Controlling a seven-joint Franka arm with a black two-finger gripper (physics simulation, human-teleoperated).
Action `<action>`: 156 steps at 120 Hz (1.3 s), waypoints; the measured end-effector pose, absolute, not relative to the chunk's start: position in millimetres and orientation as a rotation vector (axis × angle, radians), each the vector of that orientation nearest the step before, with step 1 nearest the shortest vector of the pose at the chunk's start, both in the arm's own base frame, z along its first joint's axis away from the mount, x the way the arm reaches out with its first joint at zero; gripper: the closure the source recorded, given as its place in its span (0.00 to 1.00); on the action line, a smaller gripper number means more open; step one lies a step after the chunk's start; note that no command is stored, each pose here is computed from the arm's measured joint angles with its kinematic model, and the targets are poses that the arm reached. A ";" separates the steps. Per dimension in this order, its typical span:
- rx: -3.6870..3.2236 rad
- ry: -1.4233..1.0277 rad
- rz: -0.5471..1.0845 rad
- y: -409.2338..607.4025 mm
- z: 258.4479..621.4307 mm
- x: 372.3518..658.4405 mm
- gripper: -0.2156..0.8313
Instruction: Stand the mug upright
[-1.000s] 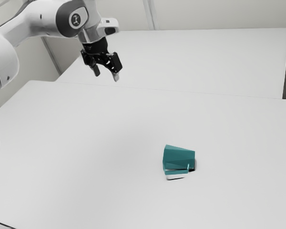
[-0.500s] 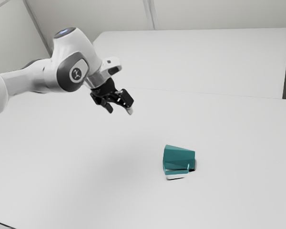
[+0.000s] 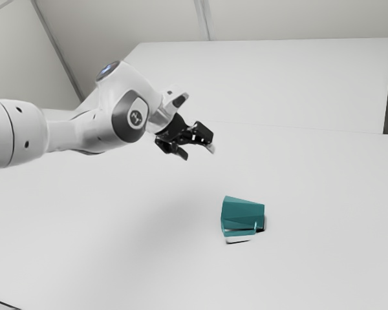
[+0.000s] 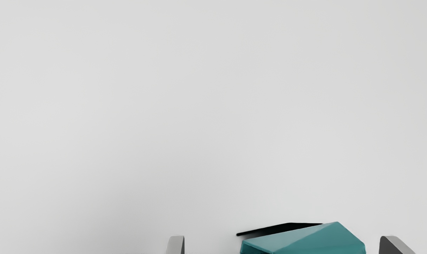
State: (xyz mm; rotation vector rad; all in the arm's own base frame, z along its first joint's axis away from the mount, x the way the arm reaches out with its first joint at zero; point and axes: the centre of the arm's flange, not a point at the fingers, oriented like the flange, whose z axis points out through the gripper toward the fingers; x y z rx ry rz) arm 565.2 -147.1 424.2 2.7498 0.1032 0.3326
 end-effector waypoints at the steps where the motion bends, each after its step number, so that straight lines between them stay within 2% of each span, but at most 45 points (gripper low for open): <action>1: 2.748 0.098 0.331 -150.8 423.7 564.5 0.21; 16: 2.725 0.077 0.286 -182.4 411.0 549.0 0.21; 45: 2.718 0.191 0.204 -163.2 384.3 519.5 0.21; 72: 2.710 0.268 0.154 -156.3 359.0 520.9 0.21; 101: 2.689 0.191 0.124 -219.7 341.4 503.7 0.21; 116: 2.684 0.226 0.130 -221.0 330.0 505.6 0.21; 156: 2.672 0.251 0.187 -227.9 326.7 505.6 0.22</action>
